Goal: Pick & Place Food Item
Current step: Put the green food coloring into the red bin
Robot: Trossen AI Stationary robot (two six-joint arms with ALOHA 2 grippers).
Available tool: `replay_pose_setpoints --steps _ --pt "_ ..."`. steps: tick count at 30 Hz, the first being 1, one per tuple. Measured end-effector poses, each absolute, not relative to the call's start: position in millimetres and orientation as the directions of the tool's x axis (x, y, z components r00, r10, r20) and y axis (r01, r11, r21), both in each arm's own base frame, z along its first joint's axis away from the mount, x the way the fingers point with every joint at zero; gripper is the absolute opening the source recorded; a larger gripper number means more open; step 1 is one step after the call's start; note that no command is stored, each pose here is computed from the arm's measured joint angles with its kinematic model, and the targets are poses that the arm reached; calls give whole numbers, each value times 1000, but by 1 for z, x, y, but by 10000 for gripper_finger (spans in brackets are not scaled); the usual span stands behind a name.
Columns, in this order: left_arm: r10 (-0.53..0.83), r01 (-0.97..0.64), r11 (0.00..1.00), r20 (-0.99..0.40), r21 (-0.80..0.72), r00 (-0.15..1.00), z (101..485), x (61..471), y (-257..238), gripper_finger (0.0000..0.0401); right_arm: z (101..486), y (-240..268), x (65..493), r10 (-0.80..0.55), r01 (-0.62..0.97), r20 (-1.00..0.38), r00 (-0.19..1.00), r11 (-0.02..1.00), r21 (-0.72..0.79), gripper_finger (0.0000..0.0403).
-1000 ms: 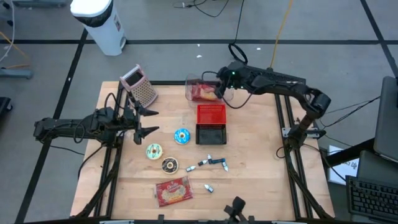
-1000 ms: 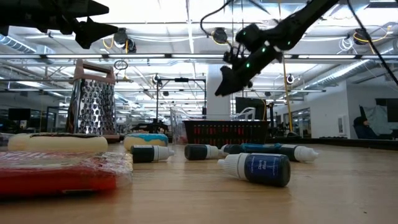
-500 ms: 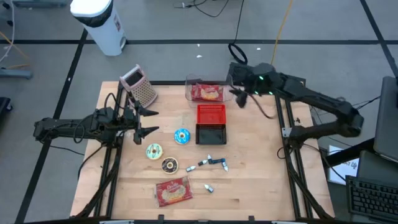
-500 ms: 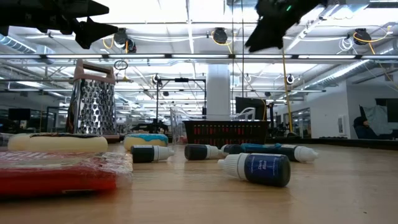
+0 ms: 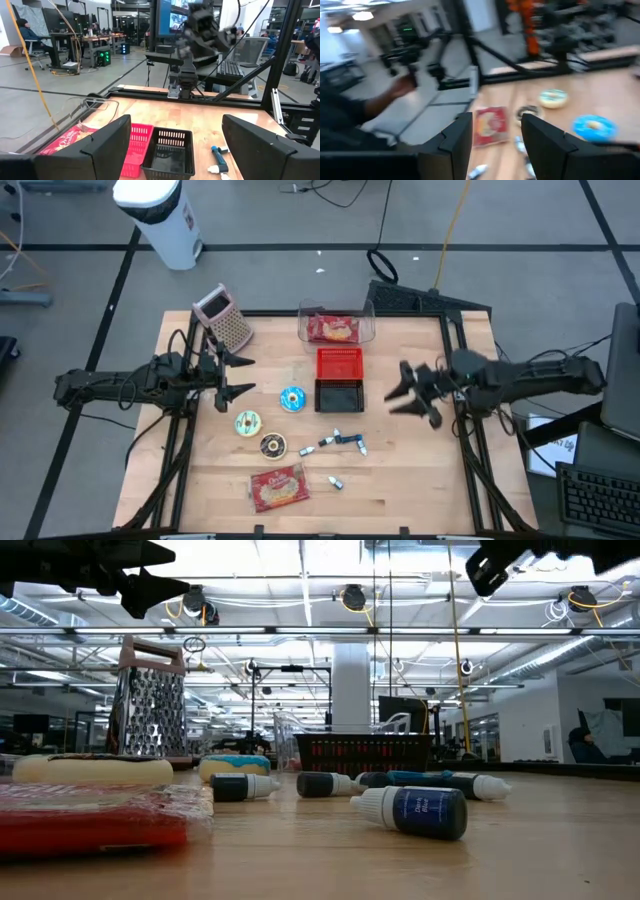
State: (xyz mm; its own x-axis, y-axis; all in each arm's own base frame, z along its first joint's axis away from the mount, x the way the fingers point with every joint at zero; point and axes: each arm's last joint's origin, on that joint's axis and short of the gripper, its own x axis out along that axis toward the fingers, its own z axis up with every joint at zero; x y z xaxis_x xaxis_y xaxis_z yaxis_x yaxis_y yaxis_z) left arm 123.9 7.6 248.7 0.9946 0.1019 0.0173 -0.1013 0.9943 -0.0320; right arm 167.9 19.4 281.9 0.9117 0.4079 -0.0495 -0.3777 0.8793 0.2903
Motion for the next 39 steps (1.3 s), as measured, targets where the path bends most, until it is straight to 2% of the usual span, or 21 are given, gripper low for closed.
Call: replay_pose_setpoints --steps 3,5,7,10,15,21,26,34,39 --pt "102 -101 994 18 -32 995 249 124 8 310 263 35 168 488 -468 -26 872 848 249 157" --pt "102 -101 994 17 -32 995 249 124 8 310 251 46 170 506 -483 -63 860 848 219 157" --pt "102 -101 994 18 -32 995 249 124 8 310 236 55 173 461 -433 -138 877 880 193 157" --pt "102 -101 994 18 -32 995 249 124 8 310 213 64 181 320 -292 -276 906 946 139 157" --pt "102 -101 994 17 -32 995 249 124 8 310 179 75 195 145 -141 -441 886 989 40 172" --pt "102 -101 994 17 -32 995 249 124 8 310 153 82 208 111 -103 -539 835 994 45 228" --pt "102 -101 994 18 -32 995 249 124 8 310 140 88 222 61 22 -598 799 991 130 256" --pt "102 -101 994 17 -31 995 249 124 8 310 128 122 246 84 39 -683 725 986 163 246" --pt "102 -101 994 17 -31 995 249 124 8 310 118 136 255 -10 114 -696 718 988 104 228"
